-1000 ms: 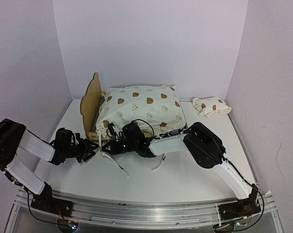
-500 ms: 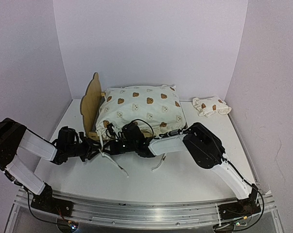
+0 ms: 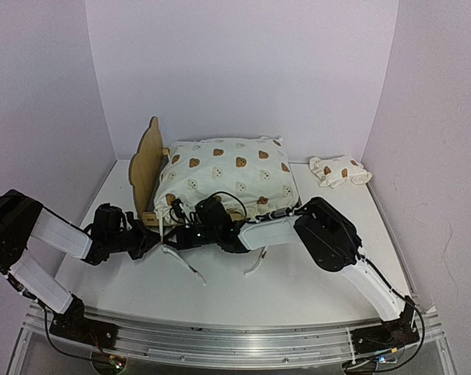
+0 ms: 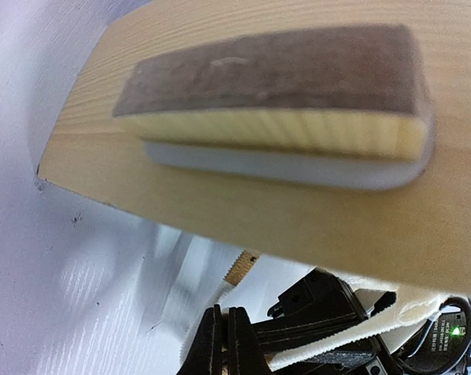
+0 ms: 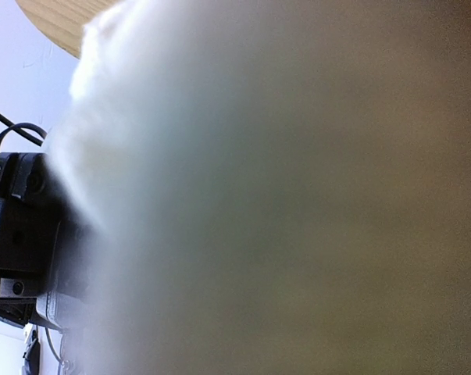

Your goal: Set up the pet bed

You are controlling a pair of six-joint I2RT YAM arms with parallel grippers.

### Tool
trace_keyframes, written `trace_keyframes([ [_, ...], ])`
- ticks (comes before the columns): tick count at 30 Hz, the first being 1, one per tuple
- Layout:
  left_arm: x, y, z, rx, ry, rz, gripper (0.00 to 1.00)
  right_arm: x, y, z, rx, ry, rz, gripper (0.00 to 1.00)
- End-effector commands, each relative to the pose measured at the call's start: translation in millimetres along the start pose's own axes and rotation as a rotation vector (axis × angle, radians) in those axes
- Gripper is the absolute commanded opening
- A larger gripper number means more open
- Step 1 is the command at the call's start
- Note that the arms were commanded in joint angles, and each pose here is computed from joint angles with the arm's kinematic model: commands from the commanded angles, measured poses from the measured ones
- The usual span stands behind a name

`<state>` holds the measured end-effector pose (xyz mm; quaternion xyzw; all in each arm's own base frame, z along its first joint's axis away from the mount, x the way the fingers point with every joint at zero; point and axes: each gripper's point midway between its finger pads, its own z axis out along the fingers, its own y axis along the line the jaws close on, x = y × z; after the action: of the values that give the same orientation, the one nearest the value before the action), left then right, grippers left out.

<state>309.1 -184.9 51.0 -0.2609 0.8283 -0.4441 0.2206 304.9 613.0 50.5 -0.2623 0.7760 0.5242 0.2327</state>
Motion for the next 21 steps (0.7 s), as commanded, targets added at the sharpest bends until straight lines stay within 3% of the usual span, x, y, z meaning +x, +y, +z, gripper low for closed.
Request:
trace_keyframes([
  [1,-4,1,1,-0.026,-0.016,0.014,0.00,5,7,6,-0.033,0.011,-0.001,0.00],
  [9,-6,20,-5,-0.112,-0.036,0.027,0.00,5,7,-2,-0.007,0.004,-0.026,0.01],
  [14,-12,16,-7,-0.127,-0.049,0.091,0.00,2,11,-13,0.014,-0.005,-0.056,0.14],
  [21,-18,12,-9,-0.154,-0.058,0.175,0.00,-6,22,-31,0.037,-0.018,-0.096,0.25],
])
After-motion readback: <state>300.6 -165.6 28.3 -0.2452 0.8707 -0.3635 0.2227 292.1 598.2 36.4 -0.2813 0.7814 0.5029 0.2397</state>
